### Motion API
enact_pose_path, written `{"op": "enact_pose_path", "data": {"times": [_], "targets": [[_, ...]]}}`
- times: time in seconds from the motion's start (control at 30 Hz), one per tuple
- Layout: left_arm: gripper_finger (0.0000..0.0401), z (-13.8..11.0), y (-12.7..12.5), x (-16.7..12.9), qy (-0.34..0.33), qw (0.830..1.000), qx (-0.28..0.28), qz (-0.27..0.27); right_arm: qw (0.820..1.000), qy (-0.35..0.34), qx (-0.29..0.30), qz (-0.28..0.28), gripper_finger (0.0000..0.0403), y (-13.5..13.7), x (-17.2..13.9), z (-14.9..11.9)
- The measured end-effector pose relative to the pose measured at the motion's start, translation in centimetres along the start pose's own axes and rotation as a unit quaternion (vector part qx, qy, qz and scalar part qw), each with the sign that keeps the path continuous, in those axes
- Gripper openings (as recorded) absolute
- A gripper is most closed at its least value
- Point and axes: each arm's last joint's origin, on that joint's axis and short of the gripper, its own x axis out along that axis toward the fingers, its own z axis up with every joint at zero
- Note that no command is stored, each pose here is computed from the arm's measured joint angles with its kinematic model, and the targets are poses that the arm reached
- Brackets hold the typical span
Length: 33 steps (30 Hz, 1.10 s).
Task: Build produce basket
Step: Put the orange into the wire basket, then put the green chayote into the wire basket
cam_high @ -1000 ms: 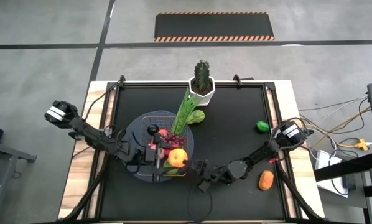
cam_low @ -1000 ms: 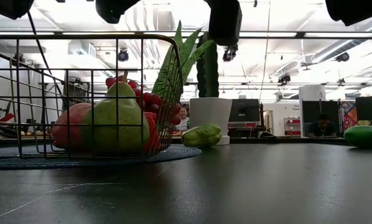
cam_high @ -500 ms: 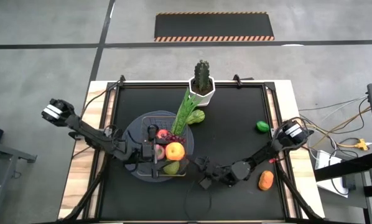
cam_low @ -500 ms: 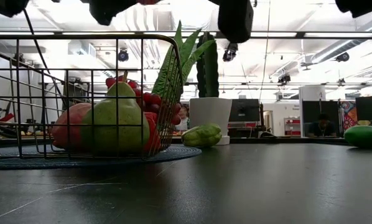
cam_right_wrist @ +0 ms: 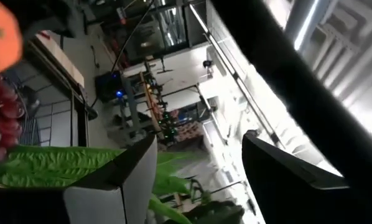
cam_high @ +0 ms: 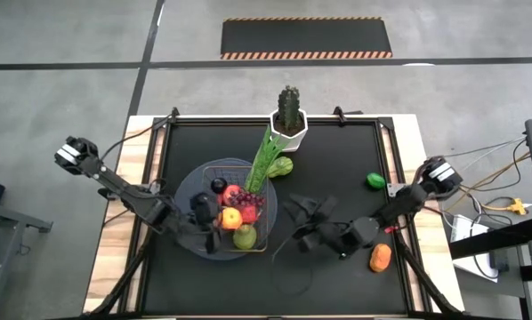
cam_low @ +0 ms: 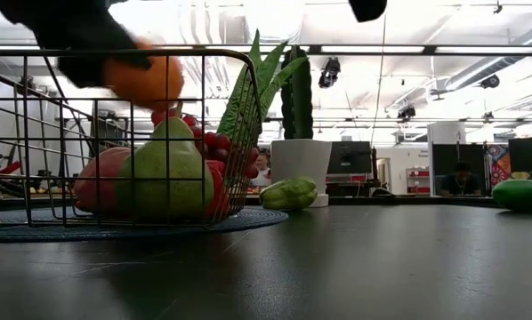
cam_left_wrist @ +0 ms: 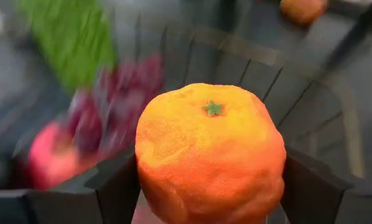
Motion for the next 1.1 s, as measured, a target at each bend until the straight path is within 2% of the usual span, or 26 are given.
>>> {"op": "enact_pose_path", "data": {"times": [0.07, 0.13, 0.37, 0.6, 0.9, 1.1], "targets": [[0.0289, -0.1, 0.2, -0.3, 0.053, 0.998, -0.010, 0.018, 1.000, -0.001, 0.018, -0.001, 0.0221, -0.5, -0.3, -0.4], [0.0289, 0.1, 0.1, -0.4, 0.075, 0.997, -0.006, 0.030, 1.000, -0.003, 0.028, -0.001, 0.0221, -0.8, -0.6, -0.8], [0.0290, 0.4, -0.6, -0.4, 0.118, 0.993, -0.005, 0.001, 0.999, -0.004, 0.046, 0.002, 0.0221, -1.0, -1.0, -1.6], [0.0293, -0.3, -0.3, -0.1, 0.128, 0.991, -0.024, 0.009, 0.999, -0.004, 0.036, 0.005, 0.0221, -0.4, -1.0, -1.6], [0.0357, -0.3, -0.4, -0.2, 0.141, 0.990, -0.026, -0.004, 0.999, -0.004, 0.034, 0.006, 0.0221, -0.3, -1.0, -1.6], [0.0370, -0.2, -0.5, -0.4, 0.155, 0.987, -0.022, -0.021, 0.999, -0.001, 0.033, 0.006, 0.0221, -0.3, -1.0, -1.6]]}}
